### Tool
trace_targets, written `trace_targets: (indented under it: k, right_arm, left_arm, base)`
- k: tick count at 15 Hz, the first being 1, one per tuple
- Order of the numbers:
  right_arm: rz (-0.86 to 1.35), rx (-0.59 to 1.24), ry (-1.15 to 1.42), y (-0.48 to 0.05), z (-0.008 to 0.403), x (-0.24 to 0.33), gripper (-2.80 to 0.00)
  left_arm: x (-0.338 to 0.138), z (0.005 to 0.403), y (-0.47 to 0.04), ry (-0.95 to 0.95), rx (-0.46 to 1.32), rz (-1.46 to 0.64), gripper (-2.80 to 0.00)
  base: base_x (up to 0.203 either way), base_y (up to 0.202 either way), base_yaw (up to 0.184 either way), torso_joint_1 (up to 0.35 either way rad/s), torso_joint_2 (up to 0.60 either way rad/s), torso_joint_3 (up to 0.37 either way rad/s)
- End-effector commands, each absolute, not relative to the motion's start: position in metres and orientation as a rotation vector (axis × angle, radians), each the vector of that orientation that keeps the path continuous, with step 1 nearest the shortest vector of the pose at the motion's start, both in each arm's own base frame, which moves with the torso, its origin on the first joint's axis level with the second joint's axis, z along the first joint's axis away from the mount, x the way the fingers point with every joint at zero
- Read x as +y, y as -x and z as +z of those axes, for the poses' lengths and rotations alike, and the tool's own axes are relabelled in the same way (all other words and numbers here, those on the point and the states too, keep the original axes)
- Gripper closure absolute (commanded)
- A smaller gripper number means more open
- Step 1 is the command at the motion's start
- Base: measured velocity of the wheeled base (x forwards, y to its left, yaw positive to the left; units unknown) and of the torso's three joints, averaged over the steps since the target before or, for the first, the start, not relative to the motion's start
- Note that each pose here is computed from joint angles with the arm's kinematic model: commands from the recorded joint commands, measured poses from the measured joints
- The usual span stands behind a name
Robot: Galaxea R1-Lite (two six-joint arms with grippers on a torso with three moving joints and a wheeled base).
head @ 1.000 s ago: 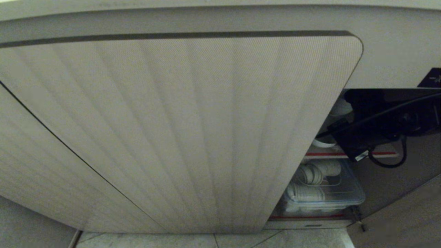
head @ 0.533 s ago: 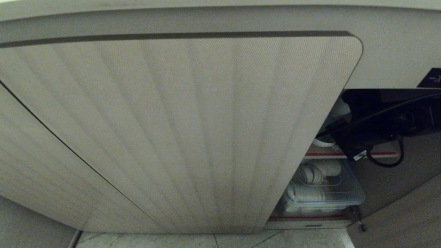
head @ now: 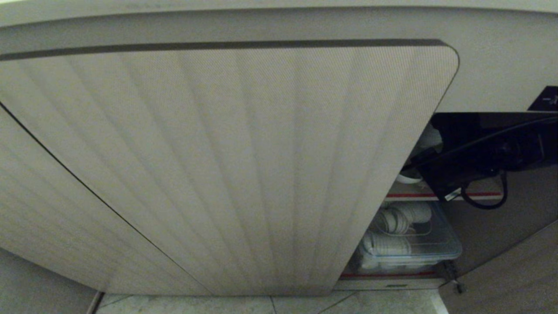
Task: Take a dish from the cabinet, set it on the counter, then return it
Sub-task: Put it back into the cabinet
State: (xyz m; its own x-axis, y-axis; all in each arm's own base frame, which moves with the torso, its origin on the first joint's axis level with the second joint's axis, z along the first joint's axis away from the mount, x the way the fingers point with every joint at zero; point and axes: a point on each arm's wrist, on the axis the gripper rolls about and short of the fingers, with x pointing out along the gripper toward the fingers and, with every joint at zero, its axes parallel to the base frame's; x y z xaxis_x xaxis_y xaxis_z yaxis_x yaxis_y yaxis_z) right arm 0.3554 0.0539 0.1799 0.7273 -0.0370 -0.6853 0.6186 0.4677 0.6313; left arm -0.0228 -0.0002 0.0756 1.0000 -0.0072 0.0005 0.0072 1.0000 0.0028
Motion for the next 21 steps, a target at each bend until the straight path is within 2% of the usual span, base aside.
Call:
trace_targets:
  k: [1,4,5,21]
  right_arm:
    - [-0.445,0.663,-1.020,-0.3563,0.1782,0.0544,0.00]
    - [-0.444,0.661,-1.020,-0.3566,0.1785,0.0545,0.00]
    - [-0.446,0.664,-1.020,-0.3570,0.1781,0.0545,-2.80]
    - [-0.477,0.630,-0.961,-0.3541,0.1770,0.0631,-2.80]
  left_arm:
    - [-0.0002,0.0756,0.0228,-0.003,-0.002,-0.008,0.00]
    - [-0.0002,0.0756,0.0228,-0.003,-0.002,-0.008,0.00]
    - [-0.0002,0.0756,0.0228,-0.003,-0.002,-0.008,0.00]
    - [-0.0002,0.0756,0.0228,-0.003,-0.002,-0.008,0.00]
  base:
    - [0.000,0.000,0.000,0.000,0.00,0.000]
    - [0.000,0.000,0.000,0.000,0.00,0.000]
    - [0.000,0.000,0.000,0.000,0.00,0.000]
    - [0.000,0.000,0.000,0.000,0.00,0.000]
